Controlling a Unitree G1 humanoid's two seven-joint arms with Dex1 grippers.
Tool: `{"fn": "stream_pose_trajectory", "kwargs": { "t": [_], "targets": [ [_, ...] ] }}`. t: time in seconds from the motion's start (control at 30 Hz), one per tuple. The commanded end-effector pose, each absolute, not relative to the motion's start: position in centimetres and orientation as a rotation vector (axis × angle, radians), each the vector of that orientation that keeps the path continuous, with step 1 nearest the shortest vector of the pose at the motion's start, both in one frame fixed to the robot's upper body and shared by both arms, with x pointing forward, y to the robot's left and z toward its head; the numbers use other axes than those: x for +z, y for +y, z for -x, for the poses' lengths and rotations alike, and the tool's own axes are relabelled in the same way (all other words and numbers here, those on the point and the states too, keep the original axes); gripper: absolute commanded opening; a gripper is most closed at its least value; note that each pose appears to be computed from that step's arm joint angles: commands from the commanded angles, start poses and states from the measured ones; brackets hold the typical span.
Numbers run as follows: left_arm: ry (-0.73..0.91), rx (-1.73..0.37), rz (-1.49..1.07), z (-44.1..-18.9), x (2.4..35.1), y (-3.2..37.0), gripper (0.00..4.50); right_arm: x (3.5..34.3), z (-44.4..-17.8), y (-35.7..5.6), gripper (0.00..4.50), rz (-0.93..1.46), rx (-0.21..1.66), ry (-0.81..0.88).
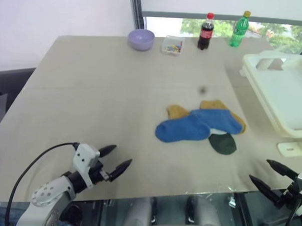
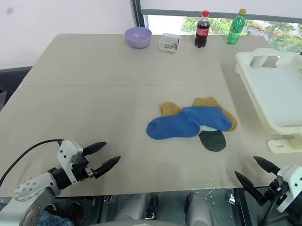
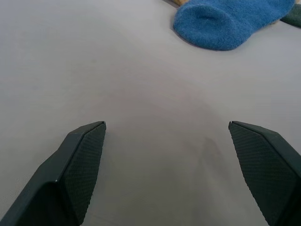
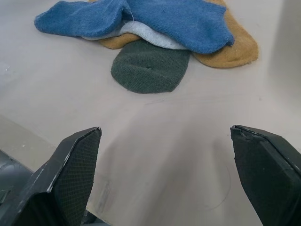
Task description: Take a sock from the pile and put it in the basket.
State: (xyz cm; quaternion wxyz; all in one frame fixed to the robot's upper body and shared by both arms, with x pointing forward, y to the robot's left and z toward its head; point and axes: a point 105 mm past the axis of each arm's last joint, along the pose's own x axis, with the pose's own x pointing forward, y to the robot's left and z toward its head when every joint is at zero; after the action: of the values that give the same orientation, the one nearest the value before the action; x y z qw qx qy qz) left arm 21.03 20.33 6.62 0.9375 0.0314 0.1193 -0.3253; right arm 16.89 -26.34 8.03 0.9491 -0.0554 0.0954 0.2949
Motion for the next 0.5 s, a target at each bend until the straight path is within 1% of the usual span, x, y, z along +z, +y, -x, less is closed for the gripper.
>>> {"fn": "stream_pose_trajectory", "kwargs": {
  "t": [0.03, 0.13, 0.2, 0.5],
  "targets": [
    [0.198, -0.613, -0.1, -21.22, 7.51, 20.9, 4.47, 9.16, -16.93, -26.97, 4.49, 0.154, 0.59, 0.156],
    [0.167, -0.574, -0.144, -21.29, 7.45, 21.13, 4.47, 9.2, -16.84, -26.92, 4.49, 0.162, 0.605, 0.155],
    [0.14, -0.585, -0.155, -21.3, 7.6, 20.96, 4.47, 9.09, -16.87, -26.7, 4.49, 0.168, 0.622, 0.156],
    [0.114, -0.596, -0.187, -21.72, 7.6, 21.23, 4.47, 8.98, -17.16, -26.51, 4.49, 0.188, 0.643, 0.148]
  ]
}}
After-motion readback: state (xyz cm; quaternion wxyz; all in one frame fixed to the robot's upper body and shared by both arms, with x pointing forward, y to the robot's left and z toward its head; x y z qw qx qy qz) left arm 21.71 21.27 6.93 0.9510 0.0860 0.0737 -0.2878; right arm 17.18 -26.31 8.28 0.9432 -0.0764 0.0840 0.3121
